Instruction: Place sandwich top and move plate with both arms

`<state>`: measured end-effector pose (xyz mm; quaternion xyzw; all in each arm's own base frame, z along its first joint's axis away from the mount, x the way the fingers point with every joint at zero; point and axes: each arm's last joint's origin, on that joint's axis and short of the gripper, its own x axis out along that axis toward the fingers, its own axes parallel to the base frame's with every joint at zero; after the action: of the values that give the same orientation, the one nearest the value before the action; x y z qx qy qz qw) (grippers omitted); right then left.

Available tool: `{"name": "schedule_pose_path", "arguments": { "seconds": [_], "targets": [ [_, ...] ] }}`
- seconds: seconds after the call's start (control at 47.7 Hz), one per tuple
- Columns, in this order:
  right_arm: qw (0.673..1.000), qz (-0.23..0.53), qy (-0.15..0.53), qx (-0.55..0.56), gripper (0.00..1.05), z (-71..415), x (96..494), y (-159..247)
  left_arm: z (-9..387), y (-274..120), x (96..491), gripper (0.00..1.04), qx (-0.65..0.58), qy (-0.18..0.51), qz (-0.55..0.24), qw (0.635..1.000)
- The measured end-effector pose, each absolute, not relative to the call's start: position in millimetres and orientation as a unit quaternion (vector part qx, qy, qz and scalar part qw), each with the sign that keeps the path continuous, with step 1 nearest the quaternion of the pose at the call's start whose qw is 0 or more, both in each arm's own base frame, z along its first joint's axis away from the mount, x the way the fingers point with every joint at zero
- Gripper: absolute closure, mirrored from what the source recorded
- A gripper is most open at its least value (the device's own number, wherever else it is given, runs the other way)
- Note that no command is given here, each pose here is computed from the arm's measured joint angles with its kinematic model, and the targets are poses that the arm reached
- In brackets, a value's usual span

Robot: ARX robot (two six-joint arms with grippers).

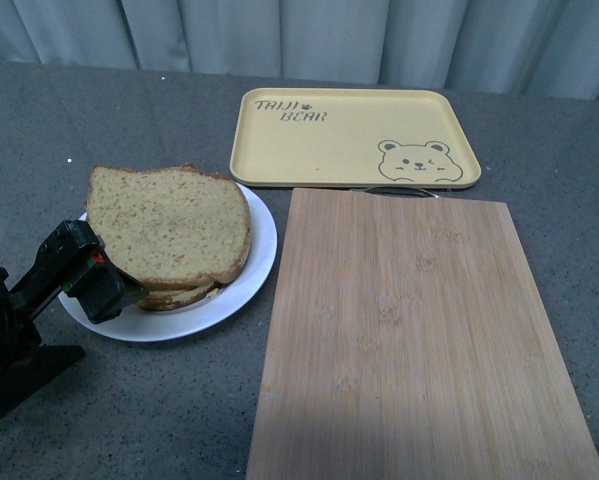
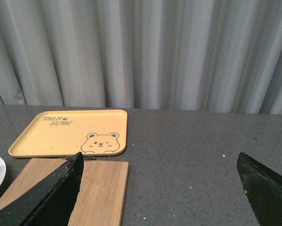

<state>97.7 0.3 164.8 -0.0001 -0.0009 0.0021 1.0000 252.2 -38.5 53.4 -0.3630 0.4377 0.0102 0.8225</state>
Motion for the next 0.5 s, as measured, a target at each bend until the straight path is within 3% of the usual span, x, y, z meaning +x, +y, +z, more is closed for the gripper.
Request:
{"name": "schedule_pose_path", "arguments": {
  "seconds": [0.503],
  "targets": [
    [1.0,0.002,-0.001,0.0,0.09,165,98,0,41,-42,266,0.8,-0.372,0.446,0.019,0.814]
  ]
}}
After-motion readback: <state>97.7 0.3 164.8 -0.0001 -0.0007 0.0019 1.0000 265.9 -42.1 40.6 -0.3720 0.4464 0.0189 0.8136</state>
